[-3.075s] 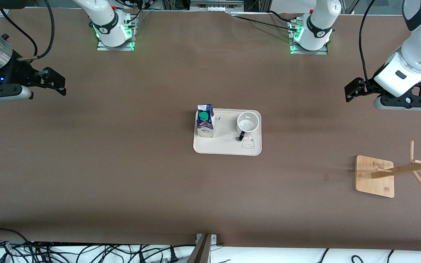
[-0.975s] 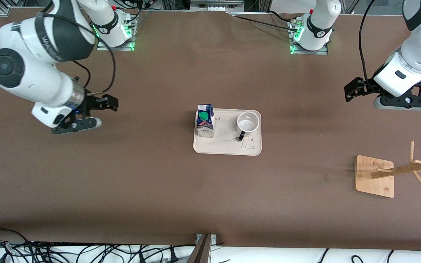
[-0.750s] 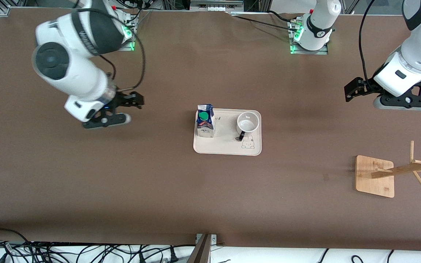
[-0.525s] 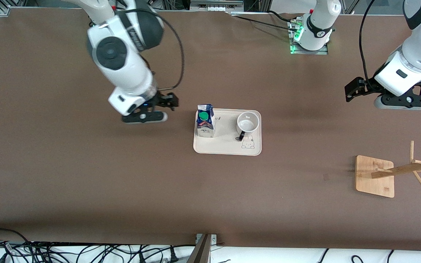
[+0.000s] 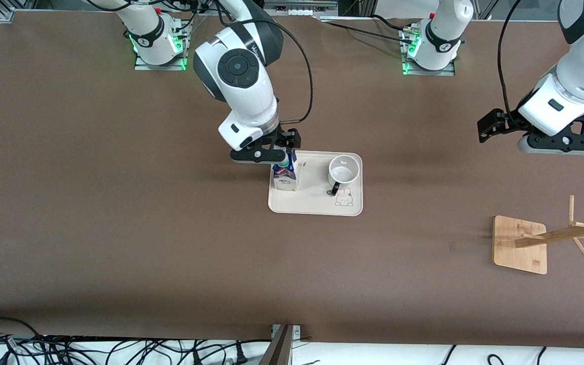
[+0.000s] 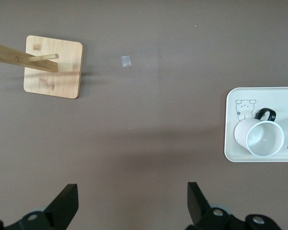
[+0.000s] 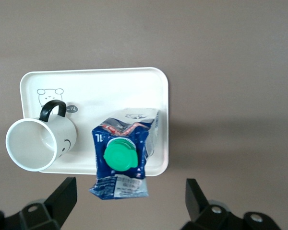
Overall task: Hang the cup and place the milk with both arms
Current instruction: 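Lower the right gripper and close it on the milk carton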
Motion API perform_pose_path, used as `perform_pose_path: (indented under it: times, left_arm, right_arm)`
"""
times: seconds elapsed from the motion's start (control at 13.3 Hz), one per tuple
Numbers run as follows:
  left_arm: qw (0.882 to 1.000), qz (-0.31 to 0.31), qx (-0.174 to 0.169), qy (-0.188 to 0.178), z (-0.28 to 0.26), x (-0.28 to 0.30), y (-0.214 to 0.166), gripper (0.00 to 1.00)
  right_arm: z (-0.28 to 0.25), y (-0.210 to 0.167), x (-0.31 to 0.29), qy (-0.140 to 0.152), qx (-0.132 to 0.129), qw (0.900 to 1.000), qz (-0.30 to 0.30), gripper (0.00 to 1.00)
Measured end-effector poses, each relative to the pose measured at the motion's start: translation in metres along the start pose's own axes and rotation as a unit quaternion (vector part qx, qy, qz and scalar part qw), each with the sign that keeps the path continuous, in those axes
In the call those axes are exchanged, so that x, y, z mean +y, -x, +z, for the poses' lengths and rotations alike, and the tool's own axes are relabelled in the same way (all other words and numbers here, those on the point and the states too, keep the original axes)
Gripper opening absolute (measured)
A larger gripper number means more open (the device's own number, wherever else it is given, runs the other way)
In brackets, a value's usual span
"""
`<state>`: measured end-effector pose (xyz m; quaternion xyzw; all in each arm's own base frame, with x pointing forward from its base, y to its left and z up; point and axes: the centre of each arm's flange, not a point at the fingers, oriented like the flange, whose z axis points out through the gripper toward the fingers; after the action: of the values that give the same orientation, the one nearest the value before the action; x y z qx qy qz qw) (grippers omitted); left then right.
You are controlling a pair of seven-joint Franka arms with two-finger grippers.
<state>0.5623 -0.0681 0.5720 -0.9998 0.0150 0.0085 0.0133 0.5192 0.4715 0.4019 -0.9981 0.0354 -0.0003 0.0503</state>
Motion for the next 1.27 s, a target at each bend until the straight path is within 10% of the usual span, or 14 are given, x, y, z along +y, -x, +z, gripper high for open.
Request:
perform_pose_path:
  times: [0.97, 1.27]
  left_arm:
    - [1.000, 0.000, 0.001, 0.000, -0.001, 0.000, 0.000, 1.00]
    - [1.000, 0.000, 0.001, 0.000, -0.001, 0.000, 0.000, 1.00]
  right_arm:
    - [0.066, 0.018, -0.028, 0.009, 0.003, 1.000, -0.018, 1.00]
    - [0.069, 0.016, -0.025, 0.013, 0.002, 1.000, -0.016, 0.85]
